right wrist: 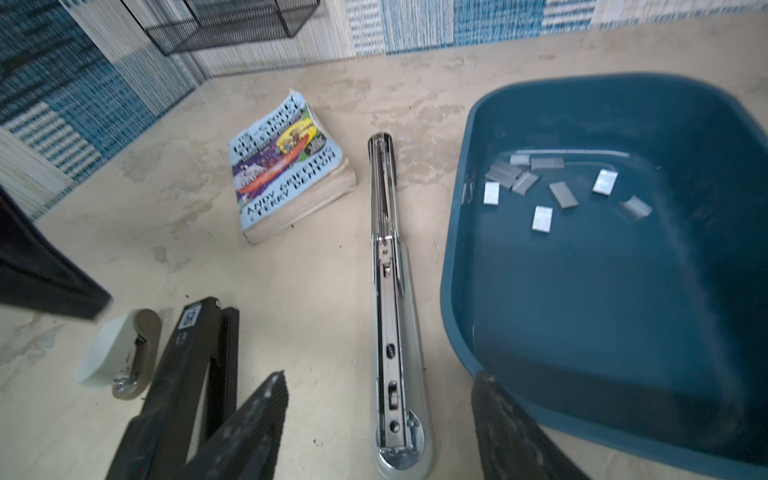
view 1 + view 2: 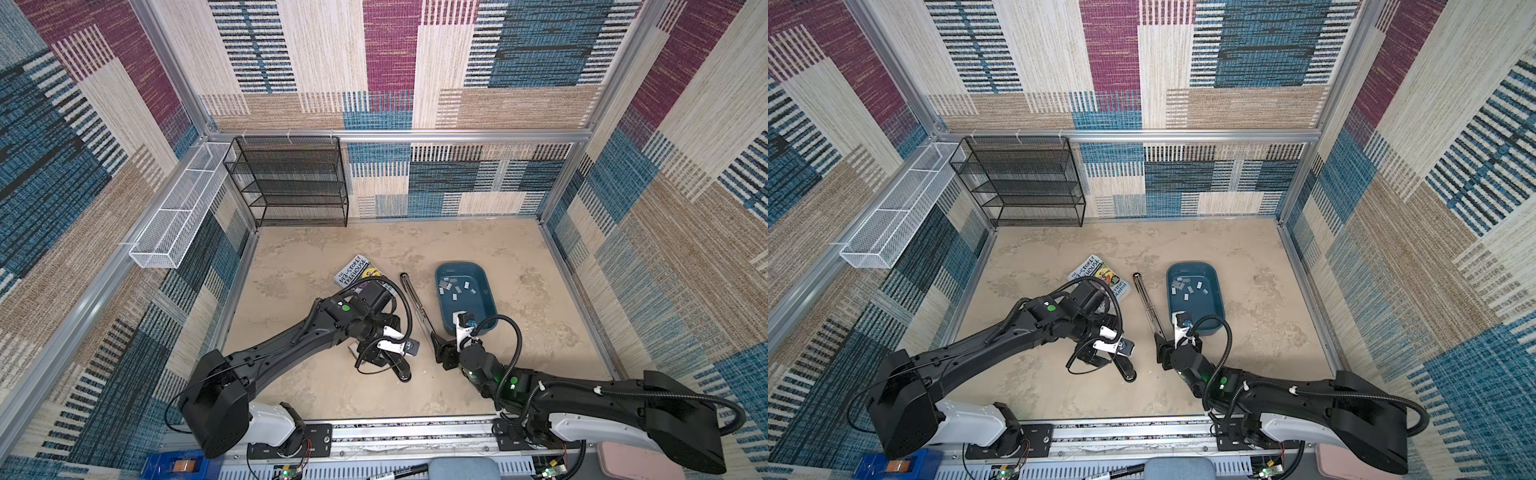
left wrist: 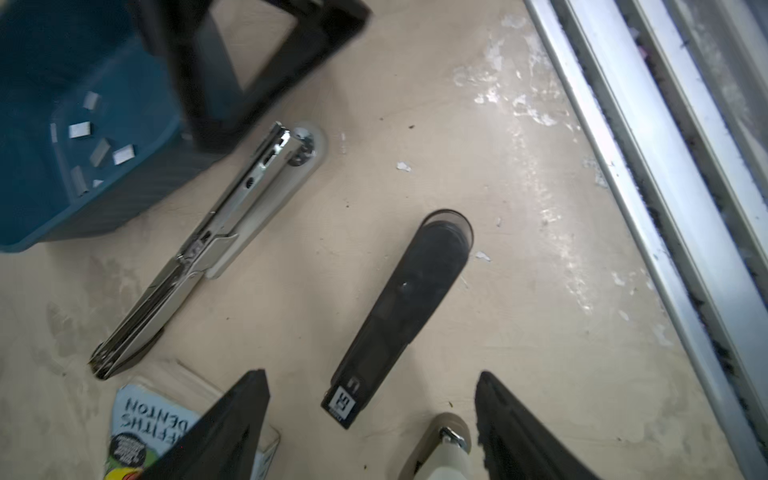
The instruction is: Load the staples into the stapler
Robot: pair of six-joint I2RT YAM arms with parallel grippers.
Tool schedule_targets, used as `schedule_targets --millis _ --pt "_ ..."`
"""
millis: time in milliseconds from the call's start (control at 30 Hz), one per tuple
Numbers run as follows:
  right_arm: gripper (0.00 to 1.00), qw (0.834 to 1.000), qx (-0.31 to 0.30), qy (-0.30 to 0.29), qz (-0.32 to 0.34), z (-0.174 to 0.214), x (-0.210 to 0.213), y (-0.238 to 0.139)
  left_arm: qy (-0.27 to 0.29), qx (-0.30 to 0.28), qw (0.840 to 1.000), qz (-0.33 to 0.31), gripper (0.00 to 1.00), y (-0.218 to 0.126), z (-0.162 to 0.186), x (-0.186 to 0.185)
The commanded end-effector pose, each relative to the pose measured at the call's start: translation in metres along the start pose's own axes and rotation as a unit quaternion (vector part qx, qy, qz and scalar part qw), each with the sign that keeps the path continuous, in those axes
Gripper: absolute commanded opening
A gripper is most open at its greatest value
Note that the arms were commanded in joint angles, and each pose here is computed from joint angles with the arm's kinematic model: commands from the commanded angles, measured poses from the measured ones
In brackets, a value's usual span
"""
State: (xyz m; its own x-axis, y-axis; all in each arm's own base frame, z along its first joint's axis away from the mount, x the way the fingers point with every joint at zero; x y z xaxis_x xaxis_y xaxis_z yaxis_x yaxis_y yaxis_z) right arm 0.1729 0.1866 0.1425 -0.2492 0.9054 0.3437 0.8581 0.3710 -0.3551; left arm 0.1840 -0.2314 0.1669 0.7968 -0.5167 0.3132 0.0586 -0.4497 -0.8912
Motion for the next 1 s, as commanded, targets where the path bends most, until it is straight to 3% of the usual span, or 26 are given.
schedule_targets --millis 0,133,433,767,967 --pt "0.78 0.998 -0.055 0.002 0.008 -0.024 -0.008 -0.010 0.056 -0.008 0.997 0.044 0.79 0.014 -0.005 -0.011" --pt "0.79 0.994 -0.107 0.030 0.017 -0.052 -0.030 -0.016 0.020 -0.010 0.998 0.057 0.75 0.025 -0.010 0.002" --pt "0.83 0.981 -0.173 0.070 0.058 -0.076 -0.082 -0.019 0.055 -0.006 0.994 0.097 0.66 0.045 -0.013 -0.012" --pt "0.83 0.983 -0.160 0.059 0.066 -0.076 -0.085 -0.007 0.050 0.010 0.991 0.121 0.57 0.061 -0.008 -0.009" --pt "0.83 0.984 -0.159 0.058 0.060 -0.075 -0.084 -0.008 0.057 0.017 0.990 0.129 0.44 0.066 -0.005 -0.009"
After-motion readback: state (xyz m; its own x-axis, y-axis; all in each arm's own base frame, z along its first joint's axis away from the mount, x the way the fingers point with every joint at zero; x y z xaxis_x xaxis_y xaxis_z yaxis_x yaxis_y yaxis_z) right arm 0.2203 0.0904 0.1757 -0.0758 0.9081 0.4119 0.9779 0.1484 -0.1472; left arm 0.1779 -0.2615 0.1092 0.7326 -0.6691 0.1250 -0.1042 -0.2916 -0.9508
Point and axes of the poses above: each gripper's point midway between its finger pads, its own y axis out along the fingers, its own x axis along the line the jaws close on, z = x × y, the point moved 6 cm from there along -y, back along the fingers, and after that the axes turned 7 degrees about y, right-handed, at the moved point
